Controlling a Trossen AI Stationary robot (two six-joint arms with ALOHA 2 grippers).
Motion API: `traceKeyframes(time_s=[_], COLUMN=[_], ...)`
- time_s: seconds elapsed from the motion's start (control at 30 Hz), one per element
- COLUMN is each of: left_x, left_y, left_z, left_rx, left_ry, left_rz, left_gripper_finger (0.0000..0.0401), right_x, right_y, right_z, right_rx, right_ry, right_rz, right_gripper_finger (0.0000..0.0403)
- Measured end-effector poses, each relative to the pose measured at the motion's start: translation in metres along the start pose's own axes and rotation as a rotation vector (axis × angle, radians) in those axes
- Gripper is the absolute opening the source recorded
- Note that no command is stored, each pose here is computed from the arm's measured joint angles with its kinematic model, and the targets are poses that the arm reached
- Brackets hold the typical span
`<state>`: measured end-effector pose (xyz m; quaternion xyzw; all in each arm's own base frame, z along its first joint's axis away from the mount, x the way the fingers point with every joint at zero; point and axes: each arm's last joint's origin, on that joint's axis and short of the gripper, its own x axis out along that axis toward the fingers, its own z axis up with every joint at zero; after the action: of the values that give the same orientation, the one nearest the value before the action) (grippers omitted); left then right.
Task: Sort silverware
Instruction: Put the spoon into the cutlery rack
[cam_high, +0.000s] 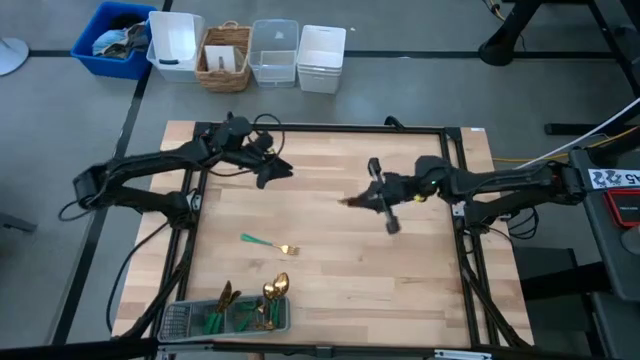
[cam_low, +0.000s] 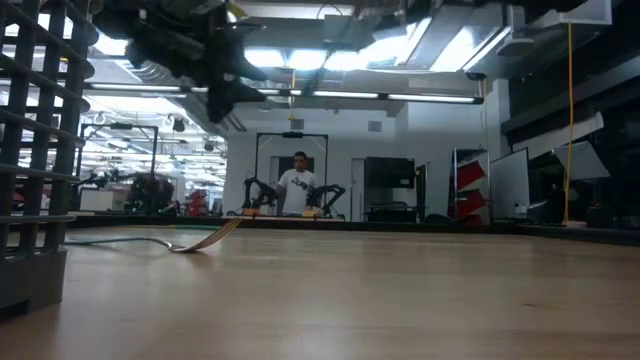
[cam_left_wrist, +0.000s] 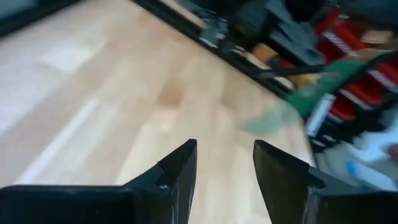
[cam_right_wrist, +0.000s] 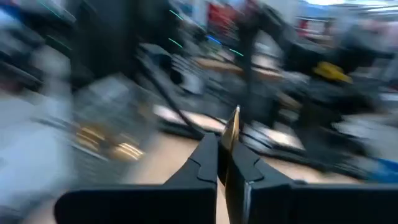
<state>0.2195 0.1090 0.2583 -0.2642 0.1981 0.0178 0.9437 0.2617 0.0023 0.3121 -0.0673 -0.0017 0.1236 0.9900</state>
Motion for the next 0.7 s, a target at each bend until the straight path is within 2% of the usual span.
traceKeyframes(time_s=[0.17,0.3,0.43,0.7], left_x=[-0.017,-0.022,-0.021,-0.021], left_y=[-0.013,-0.020,-0.022,-0.020], left_z=[0.000,-0.003,-0.007,-0.007], left_rx=[0.037,0.048,0.046,0.049], left_ry=[-0.043,-0.040,-0.021,-0.054], left_rz=[0.100,0.095,0.141,0.261], left_gripper_finger=[0.0149,0.0149,0.0149,0.0149], right_x=[0.002,0.014,0.033,0.064], right_y=[0.004,0.009,0.021,0.048], right_z=[0.024,0.018,0.004,-0.002], right_rx=[0.160,0.240,0.256,0.253], right_ry=[-0.166,-0.173,-0.150,-0.288], right_rz=[0.256,0.319,0.368,0.520], right_gripper_finger=[0.0005,0.0005,0.0005,0.0005])
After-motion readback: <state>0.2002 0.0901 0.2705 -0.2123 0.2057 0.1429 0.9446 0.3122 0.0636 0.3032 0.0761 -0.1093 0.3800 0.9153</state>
